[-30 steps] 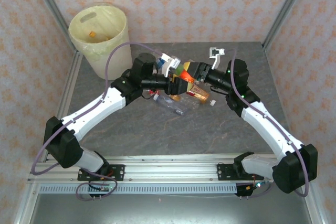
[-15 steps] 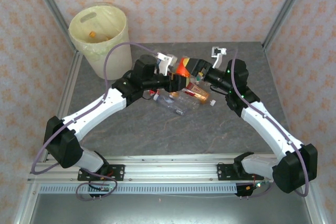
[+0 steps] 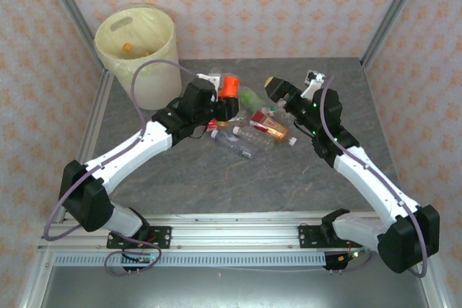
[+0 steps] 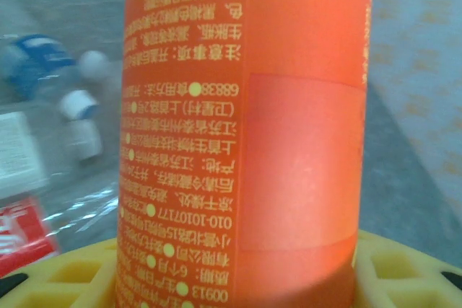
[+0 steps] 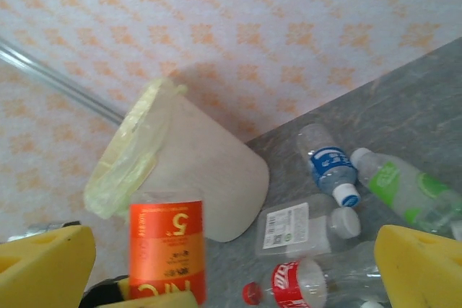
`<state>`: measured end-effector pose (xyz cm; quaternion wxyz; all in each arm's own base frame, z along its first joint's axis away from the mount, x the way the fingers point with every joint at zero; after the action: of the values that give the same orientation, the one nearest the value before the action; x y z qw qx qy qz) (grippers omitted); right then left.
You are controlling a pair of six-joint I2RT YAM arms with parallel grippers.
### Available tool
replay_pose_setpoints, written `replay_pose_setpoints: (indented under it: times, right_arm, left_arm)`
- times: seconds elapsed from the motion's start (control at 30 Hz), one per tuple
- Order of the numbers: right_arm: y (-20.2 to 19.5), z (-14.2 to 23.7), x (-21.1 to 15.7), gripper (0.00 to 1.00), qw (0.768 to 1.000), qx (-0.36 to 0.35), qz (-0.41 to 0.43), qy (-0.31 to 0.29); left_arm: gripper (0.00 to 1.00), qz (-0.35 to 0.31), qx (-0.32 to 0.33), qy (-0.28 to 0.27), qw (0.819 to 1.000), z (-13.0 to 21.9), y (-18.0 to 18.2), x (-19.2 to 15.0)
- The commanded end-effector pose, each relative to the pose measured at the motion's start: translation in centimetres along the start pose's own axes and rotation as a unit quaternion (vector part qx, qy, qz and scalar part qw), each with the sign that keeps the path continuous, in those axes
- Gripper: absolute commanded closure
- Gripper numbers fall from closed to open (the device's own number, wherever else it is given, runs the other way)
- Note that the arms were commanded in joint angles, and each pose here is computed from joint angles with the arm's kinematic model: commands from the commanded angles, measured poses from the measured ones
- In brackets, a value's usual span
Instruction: Put the plastic bottles in the bin
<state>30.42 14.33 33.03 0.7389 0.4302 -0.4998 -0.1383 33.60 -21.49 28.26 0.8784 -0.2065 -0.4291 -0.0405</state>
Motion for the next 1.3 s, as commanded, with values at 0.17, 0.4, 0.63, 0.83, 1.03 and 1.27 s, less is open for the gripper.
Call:
replay_pose_setpoints:
  times: [0.17, 0.4, 0.63, 0.83, 1.03, 1.27]
  right_arm:
    - [-0.7, 1.3, 0.5, 0.01, 0.999, -0.030, -0.006, -0.036]
    - [-0.3, 2.1, 0.4, 0.01, 0.999, -0.012, -0.005, -0.037]
    - [-0.3, 3.4, 0.6, 0.01, 0.998, -0.015, 0.008, -0.054]
    - [-0.3, 4.4, 0.5, 0.01, 0.998, -0.015, 0.020, -0.059]
    - [-0.4, 5.0, 0.4, 0.01, 0.998, -0.019, 0.029, -0.057]
    - [0.2, 5.1, 0.3, 0.01, 0.999, 0.000, 0.023, -0.045]
  left_arm:
    - [0.50, 0.049, 0.199, -0.106, 0.973, 4.8, 6.0, 5.6]
    - [0.52, 0.101, 0.237, -0.197, 0.946, 7.7, 9.0, 10.1]
    - [0.51, 0.112, 0.280, -0.308, 0.902, 11.4, 9.5, 14.9]
    - [0.50, 0.125, 0.316, -0.367, 0.866, 12.7, 11.2, 17.8]
    - [0.51, 0.160, 0.345, -0.389, 0.839, 12.8, 14.3, 20.6]
    - [0.51, 0.249, 0.339, -0.401, 0.814, 10.9, 17.9, 22.9]
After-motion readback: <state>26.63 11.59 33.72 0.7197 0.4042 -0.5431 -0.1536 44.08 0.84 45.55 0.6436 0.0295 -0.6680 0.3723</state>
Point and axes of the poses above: each hand's point on the last joint's axis, 136 mm out from that joint toward the fingers, its own z axis back along the fingers, its own y axis along the line the jaws close on, x = y × z, the point moved 6 cm from there along z, back along the fingers, and after that the axes turned 3 degrees about -z, right-handed, at the moved point
